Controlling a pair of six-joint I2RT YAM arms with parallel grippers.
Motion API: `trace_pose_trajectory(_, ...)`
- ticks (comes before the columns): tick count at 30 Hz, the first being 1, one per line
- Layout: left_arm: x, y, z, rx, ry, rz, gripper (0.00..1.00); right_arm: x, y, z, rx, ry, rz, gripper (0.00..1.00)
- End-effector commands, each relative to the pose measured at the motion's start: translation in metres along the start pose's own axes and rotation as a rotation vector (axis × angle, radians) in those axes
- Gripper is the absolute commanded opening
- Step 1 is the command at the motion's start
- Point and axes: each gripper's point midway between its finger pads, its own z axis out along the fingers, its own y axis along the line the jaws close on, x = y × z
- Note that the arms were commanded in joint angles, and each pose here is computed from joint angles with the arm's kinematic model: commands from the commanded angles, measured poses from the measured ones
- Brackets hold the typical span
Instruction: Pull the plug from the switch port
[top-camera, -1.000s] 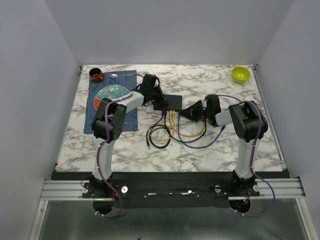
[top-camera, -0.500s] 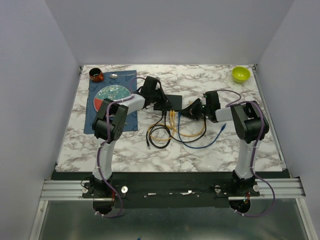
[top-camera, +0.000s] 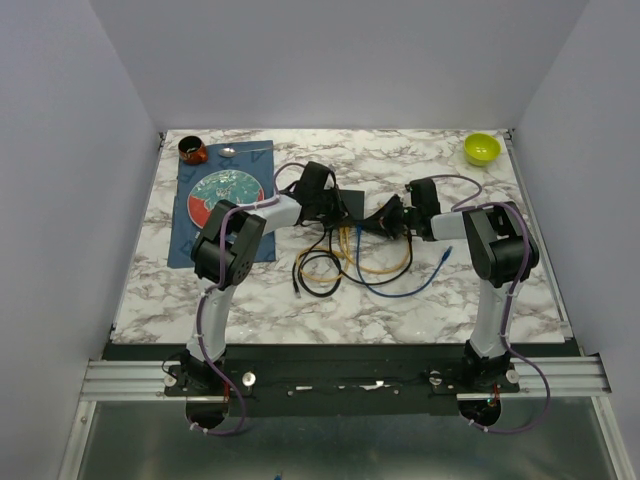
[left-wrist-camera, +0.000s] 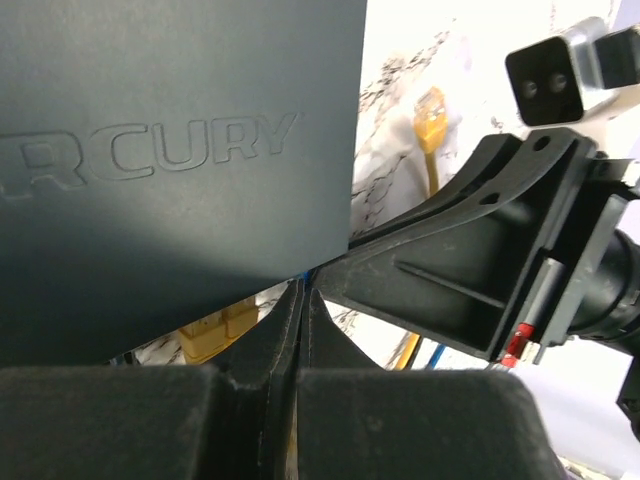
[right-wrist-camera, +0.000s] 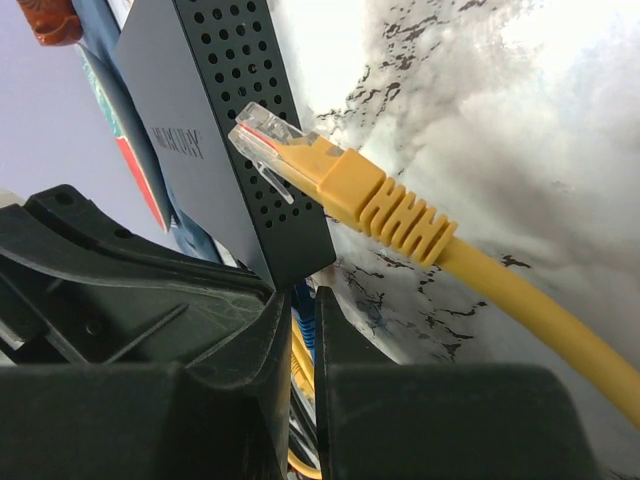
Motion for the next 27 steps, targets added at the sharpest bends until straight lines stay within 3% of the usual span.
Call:
trace_pose_trajectory(1,0.009,0.016,0.004,-0.049,0.032,-0.027,0.04,0.004,-0.028,-0.002,0.115,0.0,0.017,0.01)
trace_pose_trajectory(27,-0.018,0.006,0.014,-0.052,-0.033,-0.071,0.04,0.038,-0.037,-0.011,0.149,0.118,-0.03,0.01)
